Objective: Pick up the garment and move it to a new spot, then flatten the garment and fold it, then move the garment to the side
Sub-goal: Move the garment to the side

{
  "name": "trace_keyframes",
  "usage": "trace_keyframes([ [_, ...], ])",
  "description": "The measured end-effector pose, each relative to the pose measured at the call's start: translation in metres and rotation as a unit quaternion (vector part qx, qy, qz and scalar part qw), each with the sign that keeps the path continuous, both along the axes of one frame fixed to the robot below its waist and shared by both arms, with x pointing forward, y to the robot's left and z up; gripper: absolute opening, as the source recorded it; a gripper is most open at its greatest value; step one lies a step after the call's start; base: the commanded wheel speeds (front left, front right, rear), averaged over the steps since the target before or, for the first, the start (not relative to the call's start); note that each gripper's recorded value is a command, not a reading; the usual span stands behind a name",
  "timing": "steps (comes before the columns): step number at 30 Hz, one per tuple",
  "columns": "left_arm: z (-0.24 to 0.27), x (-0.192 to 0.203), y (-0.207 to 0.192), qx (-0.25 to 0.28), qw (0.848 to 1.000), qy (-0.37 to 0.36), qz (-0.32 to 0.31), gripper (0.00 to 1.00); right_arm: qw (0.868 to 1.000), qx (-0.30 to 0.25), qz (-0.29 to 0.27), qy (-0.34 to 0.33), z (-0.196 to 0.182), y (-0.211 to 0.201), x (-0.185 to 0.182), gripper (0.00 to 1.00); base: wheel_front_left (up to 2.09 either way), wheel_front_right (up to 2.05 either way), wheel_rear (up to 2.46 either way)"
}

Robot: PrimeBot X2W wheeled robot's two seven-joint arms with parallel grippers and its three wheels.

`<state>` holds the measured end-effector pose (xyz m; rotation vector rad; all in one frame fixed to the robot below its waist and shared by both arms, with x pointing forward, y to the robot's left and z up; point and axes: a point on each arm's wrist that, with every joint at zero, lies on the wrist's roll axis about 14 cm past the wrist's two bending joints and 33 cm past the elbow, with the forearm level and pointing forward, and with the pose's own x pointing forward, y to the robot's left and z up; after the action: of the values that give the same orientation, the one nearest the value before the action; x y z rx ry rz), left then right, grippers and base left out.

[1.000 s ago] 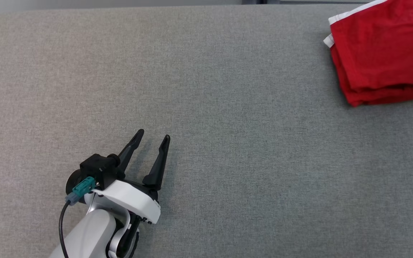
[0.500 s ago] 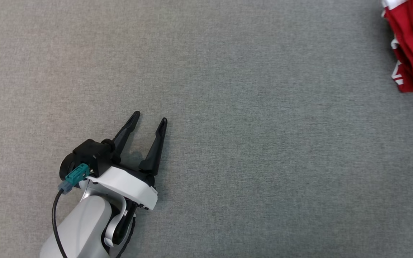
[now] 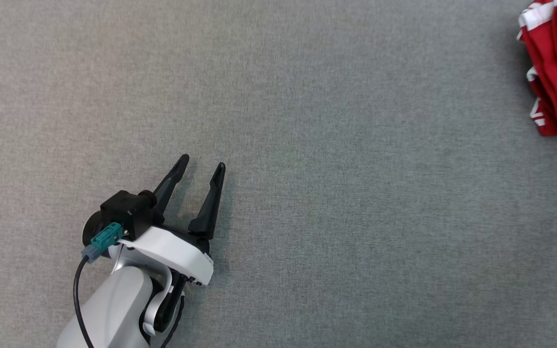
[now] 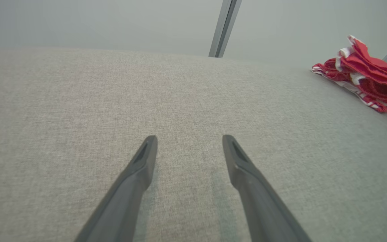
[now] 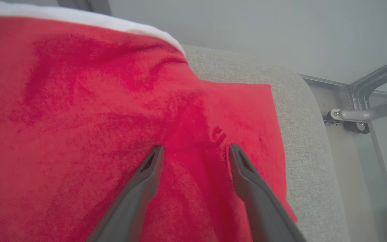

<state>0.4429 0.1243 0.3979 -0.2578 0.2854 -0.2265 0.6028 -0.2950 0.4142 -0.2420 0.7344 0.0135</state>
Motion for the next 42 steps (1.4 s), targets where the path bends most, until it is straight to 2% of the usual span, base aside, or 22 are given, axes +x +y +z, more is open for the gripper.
trace_keyframes([
  [12,0.036,-0.025,-0.007,-0.017,0.999,-0.033,0.003,1.0,0.997,-0.015,0.03,-0.073,0.071,0.012,-0.034,1.0,0.0,0.0,0.0],
  [19,0.06,-0.043,-0.002,-0.017,0.998,-0.059,0.015,1.0,0.984,0.018,0.072,-0.162,0.124,0.038,-0.067,1.0,0.0,0.0,0.0],
  [23,0.078,-0.053,-0.003,-0.019,0.996,-0.081,0.019,1.0,0.97,0.052,0.08,-0.225,0.155,0.043,-0.09,1.0,0.0,0.0,0.0],
  [27,0.1,-0.056,0.0,-0.021,0.993,-0.113,0.025,1.0,0.944,0.09,0.081,-0.306,0.187,0.04,-0.111,1.0,0.0,0.0,0.0],
  [32,0.107,-0.067,0.008,-0.022,0.991,-0.122,0.041,1.0,0.931,0.128,0.078,-0.333,0.188,0.042,-0.131,1.0,0.0,0.0,0.0],
  [36,0.109,-0.073,0.023,0.004,0.99,-0.13,0.059,1.0,0.906,0.159,0.08,-0.383,0.216,0.046,-0.133,1.0,0.0,0.0,0.0],
  [42,0.118,-0.082,0.039,0.005,0.985,-0.148,0.093,1.0,0.892,0.203,0.074,-0.398,0.186,0.062,-0.158,1.0,0.0,0.0,0.0],
])
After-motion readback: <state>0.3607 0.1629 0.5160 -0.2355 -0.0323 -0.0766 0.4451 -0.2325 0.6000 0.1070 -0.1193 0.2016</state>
